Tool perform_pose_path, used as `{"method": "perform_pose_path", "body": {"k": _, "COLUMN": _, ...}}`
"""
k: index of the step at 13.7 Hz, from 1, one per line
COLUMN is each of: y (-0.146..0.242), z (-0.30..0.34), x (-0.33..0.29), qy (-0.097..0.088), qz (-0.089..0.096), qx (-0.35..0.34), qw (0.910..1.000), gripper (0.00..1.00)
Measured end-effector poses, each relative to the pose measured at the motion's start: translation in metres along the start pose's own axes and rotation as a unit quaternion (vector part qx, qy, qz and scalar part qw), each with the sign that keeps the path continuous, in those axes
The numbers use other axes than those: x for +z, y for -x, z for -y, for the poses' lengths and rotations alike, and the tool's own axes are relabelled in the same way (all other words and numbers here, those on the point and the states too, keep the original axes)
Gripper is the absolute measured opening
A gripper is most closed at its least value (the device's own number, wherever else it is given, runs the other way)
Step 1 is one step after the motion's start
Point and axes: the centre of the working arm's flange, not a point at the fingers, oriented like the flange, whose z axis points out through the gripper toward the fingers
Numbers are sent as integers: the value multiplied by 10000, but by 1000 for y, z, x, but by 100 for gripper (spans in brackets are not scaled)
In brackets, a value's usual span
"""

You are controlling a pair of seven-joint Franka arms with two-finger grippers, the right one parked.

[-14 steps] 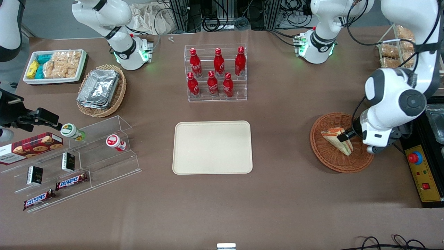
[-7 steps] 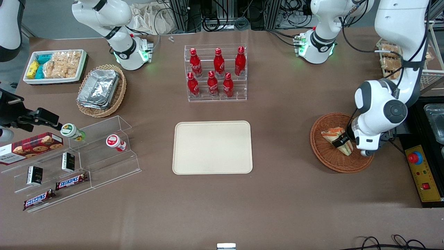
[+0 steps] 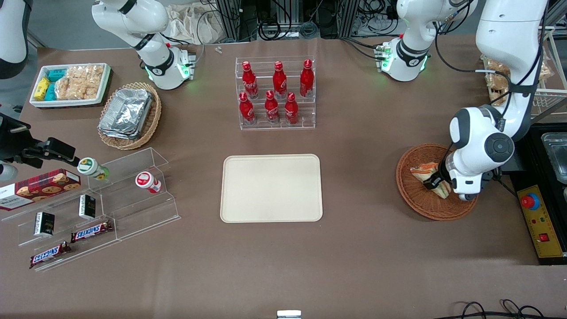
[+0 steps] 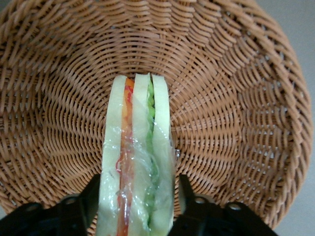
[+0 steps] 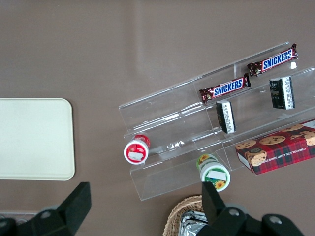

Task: Place sandwich from basket to tray
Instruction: 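Close the left gripper on the sandwich and lift it from the basket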

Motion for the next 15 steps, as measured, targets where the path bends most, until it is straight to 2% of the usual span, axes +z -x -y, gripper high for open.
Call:
{"method": "perform_pose_path", "body": {"k": 2, "y": 0, "z": 0, "x": -16, "qy": -65, "qz": 73, "qx": -51, "qw": 9999, "gripper": 42}}
{"method": "perform_pose_path", "body": {"k": 5, "y": 0, "z": -2, "x": -52, "qy": -151, "qz": 170, "qx": -140, "qw": 9996, "gripper": 19}}
{"method": "perform_pose_path", "body": {"k": 11, "y": -2, "z": -15, "x": -164, "qy": -353, "qz": 381, "qx": -115, "qw": 9986, "gripper": 18}}
{"method": "perform_pose_path", "body": {"k": 15, "y": 17, "z": -45, "x": -230, "qy": -176, "qz": 311, "qx": 163, "qw": 9992, "gripper": 20}}
